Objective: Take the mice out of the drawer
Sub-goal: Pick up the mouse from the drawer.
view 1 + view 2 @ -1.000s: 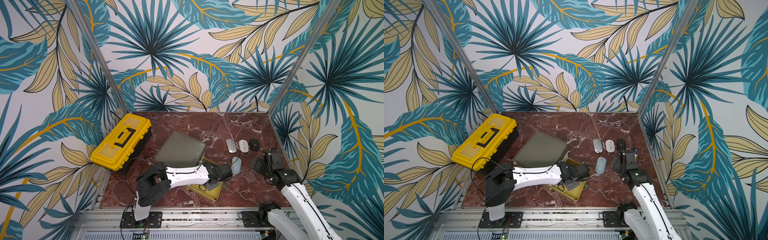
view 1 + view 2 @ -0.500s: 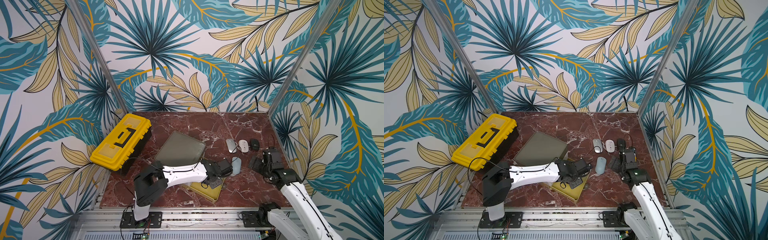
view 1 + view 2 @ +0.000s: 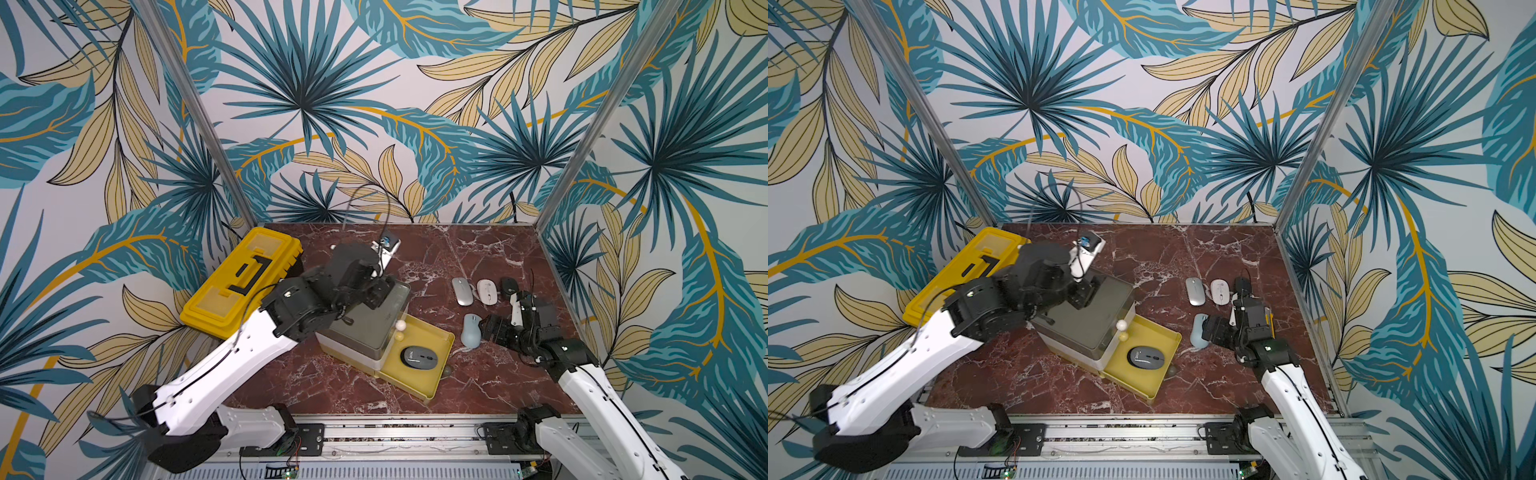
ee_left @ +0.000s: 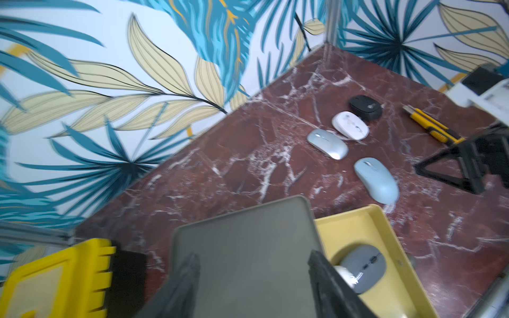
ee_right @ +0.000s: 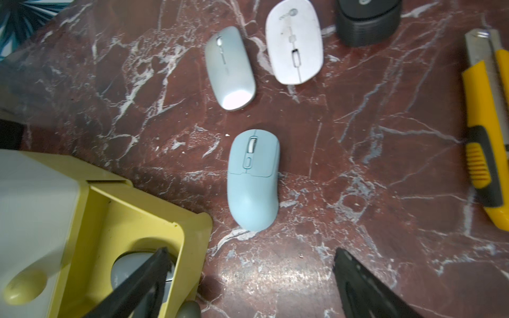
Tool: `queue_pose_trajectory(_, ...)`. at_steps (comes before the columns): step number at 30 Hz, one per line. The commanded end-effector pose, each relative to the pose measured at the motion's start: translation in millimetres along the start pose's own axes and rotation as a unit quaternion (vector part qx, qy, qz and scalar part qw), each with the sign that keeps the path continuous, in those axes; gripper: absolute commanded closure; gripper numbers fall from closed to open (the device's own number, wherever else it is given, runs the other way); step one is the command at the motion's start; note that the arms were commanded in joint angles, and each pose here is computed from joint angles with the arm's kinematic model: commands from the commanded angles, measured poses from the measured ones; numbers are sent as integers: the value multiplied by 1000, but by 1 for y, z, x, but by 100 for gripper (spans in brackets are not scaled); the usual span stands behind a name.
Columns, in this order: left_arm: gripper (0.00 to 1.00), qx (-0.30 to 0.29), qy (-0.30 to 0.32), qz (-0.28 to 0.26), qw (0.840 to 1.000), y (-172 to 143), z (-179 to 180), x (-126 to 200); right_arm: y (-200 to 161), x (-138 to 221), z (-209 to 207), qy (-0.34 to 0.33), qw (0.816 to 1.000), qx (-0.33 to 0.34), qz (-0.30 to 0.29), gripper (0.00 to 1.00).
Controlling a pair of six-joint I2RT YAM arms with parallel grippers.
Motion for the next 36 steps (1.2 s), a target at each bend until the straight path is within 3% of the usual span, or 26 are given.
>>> queue_pose_trajectory(1, 14, 8, 15, 43, 999, -29, 21, -1, -11, 4, 22, 52, 997, 55, 28, 5)
queue_pose_trajectory(3, 5, 25, 20, 74, 997, -46, 34, -9, -19, 7, 36, 45, 993, 98, 48, 5)
queue_pose_trajectory(6, 0, 43, 26, 118, 992, -68, 49, -24, -38, 4, 57, 35, 980, 161, 110, 5)
queue_pose_trajectory(9, 0, 68, 28, 147, 986, -88, 64, -37, -63, -3, 78, 35, 958, 232, 163, 4)
queue_pose_trajectory(12, 0, 113, 20, 157, 981, -104, 79, -43, -77, -11, 90, 38, 943, 283, 174, 3)
queue_pose_trajectory(17, 0, 146, 8, 145, 979, -111, 86, -49, -93, -27, 102, 132, 922, 328, 160, 1)
queue_pose_trajectory(20, 0, 153, -5, 147, 977, -114, 85, -54, -101, -34, 106, 156, 911, 351, 153, 1)
queue_pose_trajectory(32, 0, 170, -42, 166, 970, -129, 77, -79, -128, -61, 108, 144, 883, 410, 180, 1)
queue_pose_trajectory(36, 0, 172, -44, 163, 971, -130, 77, -80, -126, -70, 106, 108, 896, 393, 175, 1)
Point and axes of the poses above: each gripper's point midway between its finger pads, its own x axis back along the fingers, its own z axis along the line the jaws close on, y = z × x, the point moved 7 cm from there along x, back along the fingers, and after that the axes turned 15 degrees about -x, right-handed, at the moved point
